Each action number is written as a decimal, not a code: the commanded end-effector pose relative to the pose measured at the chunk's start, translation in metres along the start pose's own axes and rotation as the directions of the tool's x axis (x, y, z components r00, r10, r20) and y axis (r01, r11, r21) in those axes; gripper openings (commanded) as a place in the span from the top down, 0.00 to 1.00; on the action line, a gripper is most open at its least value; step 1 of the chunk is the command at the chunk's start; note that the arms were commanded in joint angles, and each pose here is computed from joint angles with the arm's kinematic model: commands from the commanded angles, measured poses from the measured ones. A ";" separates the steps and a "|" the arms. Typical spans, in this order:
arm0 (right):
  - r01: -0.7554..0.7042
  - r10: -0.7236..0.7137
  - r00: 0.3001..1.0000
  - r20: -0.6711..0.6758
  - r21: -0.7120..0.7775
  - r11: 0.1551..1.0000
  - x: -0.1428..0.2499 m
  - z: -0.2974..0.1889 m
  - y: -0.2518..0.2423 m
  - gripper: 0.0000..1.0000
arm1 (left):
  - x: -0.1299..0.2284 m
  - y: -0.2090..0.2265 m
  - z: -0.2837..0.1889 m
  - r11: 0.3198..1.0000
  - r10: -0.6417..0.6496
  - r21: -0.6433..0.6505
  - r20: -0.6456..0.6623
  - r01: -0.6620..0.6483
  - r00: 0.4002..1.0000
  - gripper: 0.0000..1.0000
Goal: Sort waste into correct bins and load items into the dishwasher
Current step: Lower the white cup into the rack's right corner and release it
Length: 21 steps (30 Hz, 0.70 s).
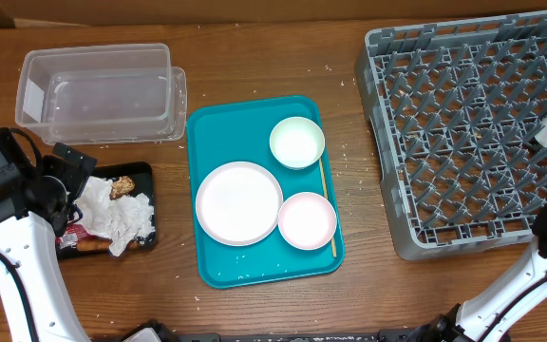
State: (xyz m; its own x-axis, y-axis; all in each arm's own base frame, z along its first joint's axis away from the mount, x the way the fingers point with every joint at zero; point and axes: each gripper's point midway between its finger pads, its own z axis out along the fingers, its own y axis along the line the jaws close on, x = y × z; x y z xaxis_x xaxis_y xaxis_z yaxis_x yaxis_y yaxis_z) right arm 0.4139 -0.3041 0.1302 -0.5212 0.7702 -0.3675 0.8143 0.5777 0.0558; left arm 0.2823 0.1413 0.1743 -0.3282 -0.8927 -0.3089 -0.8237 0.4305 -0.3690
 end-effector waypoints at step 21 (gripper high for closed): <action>-0.065 0.078 0.985 0.154 -0.084 0.994 -0.045 -0.039 0.013 0.89 | -0.004 -0.004 -0.004 1.000 -0.009 0.012 0.012 0.009 1.000 0.00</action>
State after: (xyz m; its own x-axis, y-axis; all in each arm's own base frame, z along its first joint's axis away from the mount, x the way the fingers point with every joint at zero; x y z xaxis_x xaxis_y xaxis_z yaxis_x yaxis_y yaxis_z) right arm 0.4286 -0.3117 0.1597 -0.4438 0.7875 -0.4278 0.8348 0.5368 0.1222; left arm 0.2823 0.1413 0.1743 -0.3281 -0.8926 -0.3091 -0.8239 0.4305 -0.3687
